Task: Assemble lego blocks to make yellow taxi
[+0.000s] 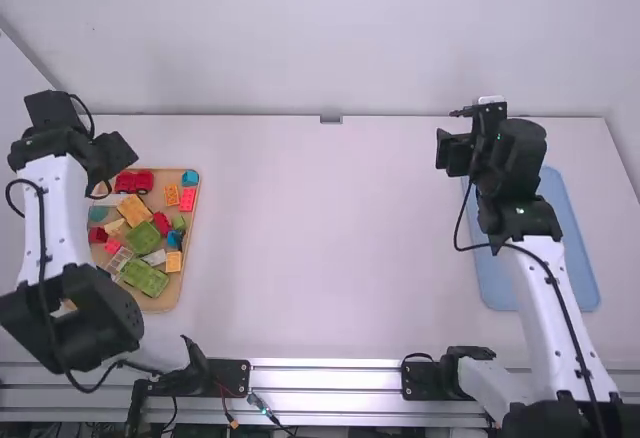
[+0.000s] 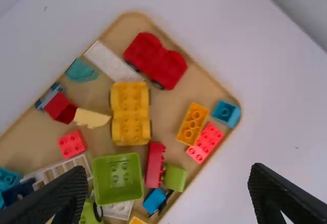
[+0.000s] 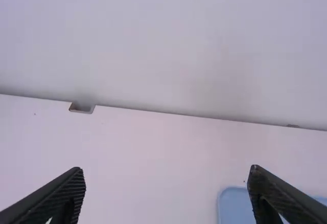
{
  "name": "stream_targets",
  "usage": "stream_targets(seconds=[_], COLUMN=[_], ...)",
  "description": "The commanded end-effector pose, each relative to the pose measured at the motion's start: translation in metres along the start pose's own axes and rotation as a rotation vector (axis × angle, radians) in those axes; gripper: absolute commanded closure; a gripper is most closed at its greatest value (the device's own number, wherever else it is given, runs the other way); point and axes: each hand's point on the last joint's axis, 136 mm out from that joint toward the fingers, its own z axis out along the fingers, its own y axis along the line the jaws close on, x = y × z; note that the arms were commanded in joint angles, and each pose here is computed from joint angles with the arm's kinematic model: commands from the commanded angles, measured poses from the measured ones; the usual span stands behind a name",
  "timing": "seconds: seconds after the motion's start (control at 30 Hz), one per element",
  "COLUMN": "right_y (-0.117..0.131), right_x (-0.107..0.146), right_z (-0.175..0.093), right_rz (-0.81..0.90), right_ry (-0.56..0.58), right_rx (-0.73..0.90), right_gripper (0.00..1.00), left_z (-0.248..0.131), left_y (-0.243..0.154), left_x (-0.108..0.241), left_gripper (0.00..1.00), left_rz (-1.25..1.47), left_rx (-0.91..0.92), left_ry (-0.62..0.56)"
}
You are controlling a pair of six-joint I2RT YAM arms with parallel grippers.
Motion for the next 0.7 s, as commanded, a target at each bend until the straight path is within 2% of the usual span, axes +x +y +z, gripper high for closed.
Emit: stream_targets(seconds=[0.0, 0.1, 0.37, 0.43, 0.57, 0.6, 0.67], right_y=[0.001, 0.004, 0.006, 0.006, 0.006, 0.007, 0.007], right_x=[-0.018, -0.021, -0.026, -0.025, -0.025, -0.023, -0.022], right_z=[0.006, 0.018, 0.037, 0.040, 0.040, 0.041, 0.041], right_rz=[-0.006, -0.011, -0.019, -0.019, -0.019, -0.019, -0.019], right_ry=[-0.019, 0.006, 0.028, 0.039, 0.039, 0.050, 0.053], right_rx=[-0.012, -0.028, -0.046, -0.047, -0.047, -0.050, -0.050], right_gripper=[0.12, 0.08, 0.02, 0.01, 0.01, 0.01, 0.01], left_z=[0.015, 0.040, 0.089, 0.105, 0.105, 0.127, 0.132], left_y=[0.018, 0.036, 0.059, 0.059, 0.059, 0.053, 0.052], left_x=[-0.010, -0.010, -0.004, 0.000, 0.000, 0.011, 0.014], left_gripper=[0.12, 0.08, 0.04, 0.04, 0.04, 0.08, 0.08], left_rz=[-0.073, -0.115, -0.141, -0.125, -0.125, -0.087, -0.086], left_rx=[-0.043, -0.087, -0.144, -0.134, -0.134, -0.089, -0.087], left_ry=[0.033, 0.109, 0.241, 0.275, 0.275, 0.329, 0.337])
